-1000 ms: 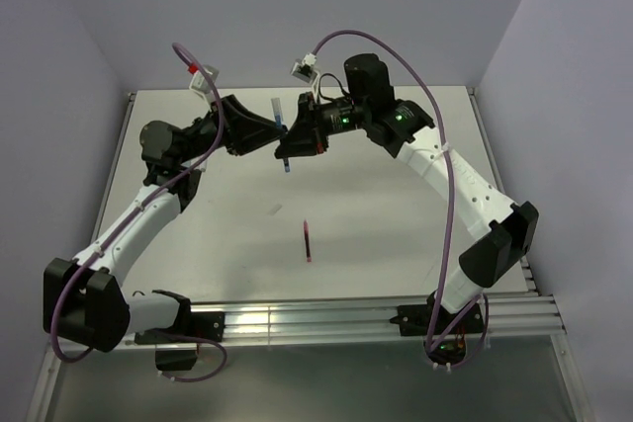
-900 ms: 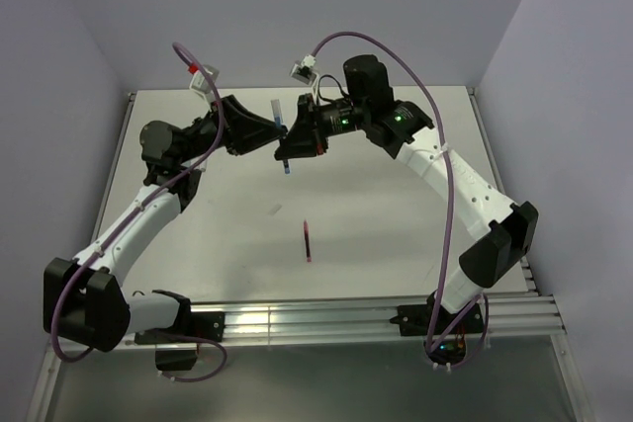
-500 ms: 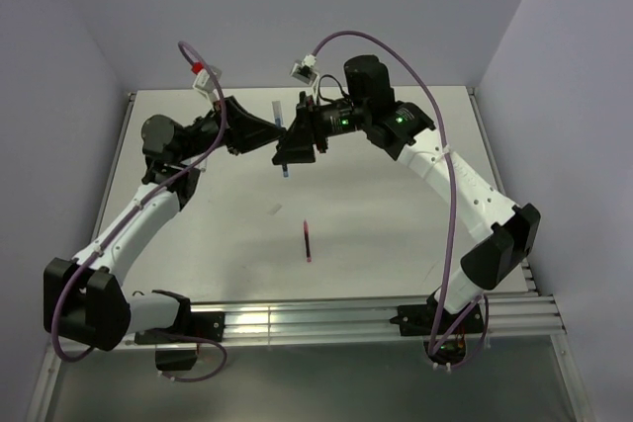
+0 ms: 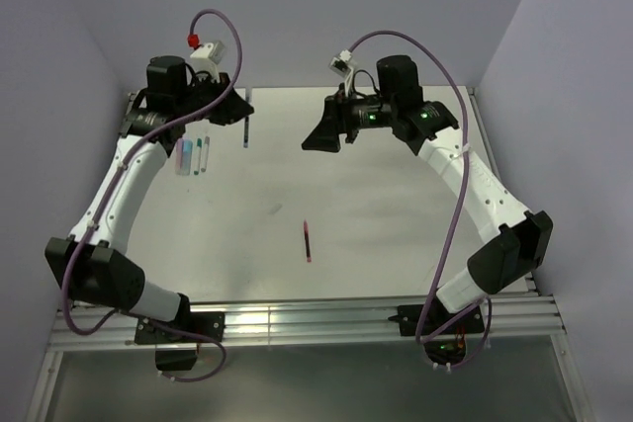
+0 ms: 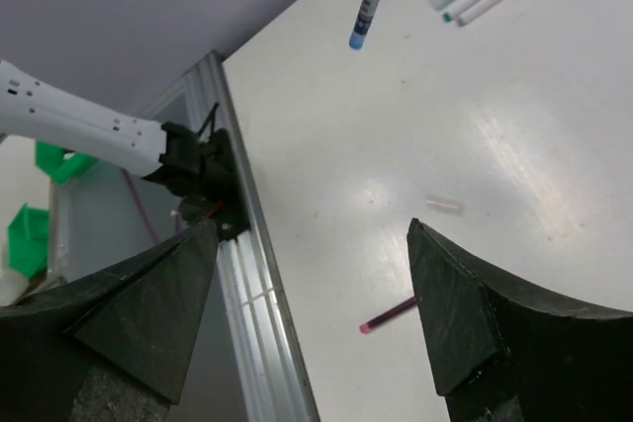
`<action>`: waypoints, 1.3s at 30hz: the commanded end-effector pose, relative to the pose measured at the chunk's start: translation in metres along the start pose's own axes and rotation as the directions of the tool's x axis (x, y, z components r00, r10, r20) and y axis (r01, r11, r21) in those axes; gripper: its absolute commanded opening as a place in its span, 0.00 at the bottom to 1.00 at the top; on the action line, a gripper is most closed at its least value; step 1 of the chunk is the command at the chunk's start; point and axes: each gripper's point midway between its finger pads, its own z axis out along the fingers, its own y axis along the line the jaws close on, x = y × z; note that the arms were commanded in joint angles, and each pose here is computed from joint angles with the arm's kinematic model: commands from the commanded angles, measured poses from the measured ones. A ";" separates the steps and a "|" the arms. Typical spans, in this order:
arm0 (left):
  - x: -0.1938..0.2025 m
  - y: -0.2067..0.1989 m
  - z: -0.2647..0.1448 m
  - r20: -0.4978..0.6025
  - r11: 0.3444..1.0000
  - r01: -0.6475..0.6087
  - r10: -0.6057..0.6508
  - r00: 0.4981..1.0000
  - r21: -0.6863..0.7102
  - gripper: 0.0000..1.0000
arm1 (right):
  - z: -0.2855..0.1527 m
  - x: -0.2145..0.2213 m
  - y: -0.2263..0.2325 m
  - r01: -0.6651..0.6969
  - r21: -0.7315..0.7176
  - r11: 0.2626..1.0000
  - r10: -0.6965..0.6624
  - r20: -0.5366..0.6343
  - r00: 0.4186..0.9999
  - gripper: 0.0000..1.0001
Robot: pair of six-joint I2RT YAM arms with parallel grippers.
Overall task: Insert the pens into the pen caps
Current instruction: Place the pen at the center of the board.
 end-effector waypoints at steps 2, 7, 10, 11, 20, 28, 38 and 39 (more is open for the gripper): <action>0.034 0.084 0.001 -0.195 0.951 -0.040 -0.021 0.981 -0.307 0.00 | -0.019 -0.005 -0.002 0.058 0.072 0.996 -0.061 0.031 0.998 0.85; 0.069 0.163 0.017 -0.333 0.881 0.035 -0.214 0.918 -0.472 0.00 | -0.020 -0.003 -0.009 0.042 0.098 0.994 -0.043 0.016 0.999 0.86; 0.089 0.200 0.022 -0.347 0.841 0.045 -0.271 0.898 -0.540 0.00 | -0.018 -0.001 -0.014 0.032 0.112 0.993 -0.032 0.001 0.999 0.87; 0.089 0.212 0.022 -0.337 0.821 0.030 -0.267 0.903 -0.571 0.00 | -0.018 -0.001 -0.015 0.034 0.115 0.993 -0.034 0.000 0.999 0.87; 0.127 0.272 0.049 -0.368 0.741 0.002 -0.336 0.867 -0.671 0.02 | -0.011 0.006 -0.022 0.011 0.105 0.994 -0.008 -0.021 1.000 0.87; 0.146 0.299 0.062 -0.382 0.708 -0.008 -0.370 0.847 -0.706 0.06 | -0.008 0.010 -0.025 -0.004 0.095 0.995 0.007 -0.036 0.999 0.86; 0.154 0.316 0.066 -0.416 0.693 -0.063 -0.354 0.838 -0.718 0.12 | -0.003 0.012 -0.028 -0.023 0.084 0.996 0.027 -0.047 0.999 0.86; 0.156 0.317 0.066 -0.420 0.691 -0.067 -0.357 0.834 -0.720 0.12 | -0.003 0.012 -0.028 -0.023 0.084 0.996 0.027 -0.047 0.999 0.86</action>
